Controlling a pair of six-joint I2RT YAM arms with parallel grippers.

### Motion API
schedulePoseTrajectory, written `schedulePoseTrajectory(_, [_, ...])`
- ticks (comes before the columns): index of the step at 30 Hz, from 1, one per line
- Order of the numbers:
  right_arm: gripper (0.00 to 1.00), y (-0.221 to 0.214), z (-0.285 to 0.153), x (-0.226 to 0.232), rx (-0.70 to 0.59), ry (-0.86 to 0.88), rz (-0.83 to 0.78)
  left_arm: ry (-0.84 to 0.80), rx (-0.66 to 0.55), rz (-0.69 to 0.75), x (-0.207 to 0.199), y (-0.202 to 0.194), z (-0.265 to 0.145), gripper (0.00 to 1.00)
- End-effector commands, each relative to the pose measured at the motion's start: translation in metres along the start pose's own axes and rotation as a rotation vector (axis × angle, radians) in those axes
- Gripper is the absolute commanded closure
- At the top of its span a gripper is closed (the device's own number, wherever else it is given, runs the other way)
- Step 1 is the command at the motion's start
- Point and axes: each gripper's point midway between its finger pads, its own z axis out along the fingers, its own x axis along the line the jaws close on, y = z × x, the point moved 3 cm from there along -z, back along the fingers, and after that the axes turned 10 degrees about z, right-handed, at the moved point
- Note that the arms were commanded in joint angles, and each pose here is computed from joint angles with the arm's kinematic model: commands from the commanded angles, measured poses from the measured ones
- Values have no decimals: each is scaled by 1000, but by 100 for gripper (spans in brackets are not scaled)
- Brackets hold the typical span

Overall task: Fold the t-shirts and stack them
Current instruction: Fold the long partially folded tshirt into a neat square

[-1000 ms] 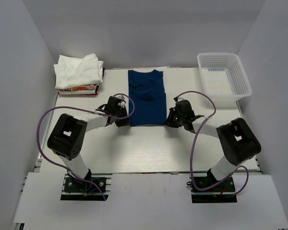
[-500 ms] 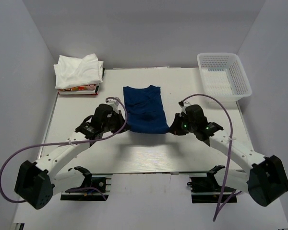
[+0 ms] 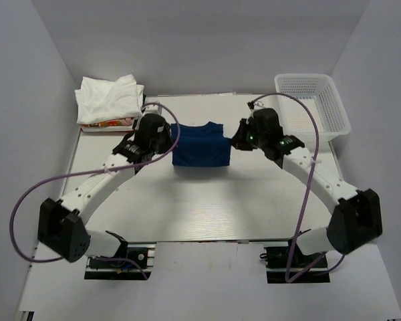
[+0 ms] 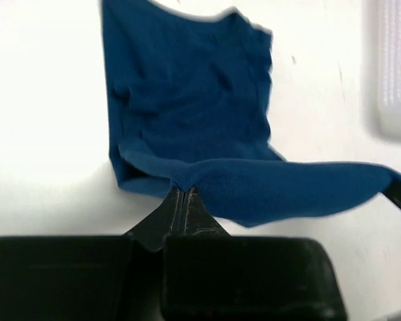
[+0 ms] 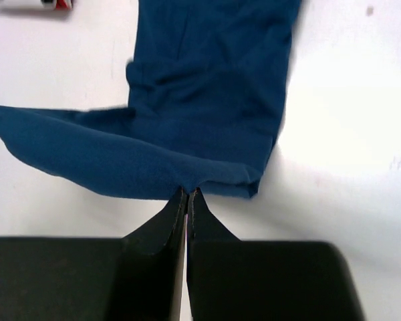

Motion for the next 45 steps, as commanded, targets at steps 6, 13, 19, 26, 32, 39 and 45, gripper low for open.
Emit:
schedulePoseTrajectory(6, [100, 86, 55, 13, -86, 34, 19, 237, -46, -22, 28, 65, 65, 100])
schedulePoseTrajectory(13, [100, 114, 118, -16, -18, 16, 62, 248, -1, -16, 49, 83, 141, 100])
schedulePoseTrajectory(19, [100, 127, 197, -47, -4, 45, 70, 222, 25, -11, 71, 77, 209, 100])
schedulePoseTrajectory(26, [9, 156, 215, -48, -36, 123, 78, 132, 2, 29, 62, 106, 235, 6])
schedulePoseTrajectory(32, [9, 154, 163, -2, -34, 229, -114, 59, -21, 34, 44, 107, 202, 0])
schedulePoseTrajectory(39, [9, 79, 119, 34, 99, 438, -106, -171, 91, -18, 14, 44, 172, 0])
schedulePoseTrajectory(45, [9, 18, 146, 10, 218, 502, 75, -205, 184, -82, 14, -1, 179, 0])
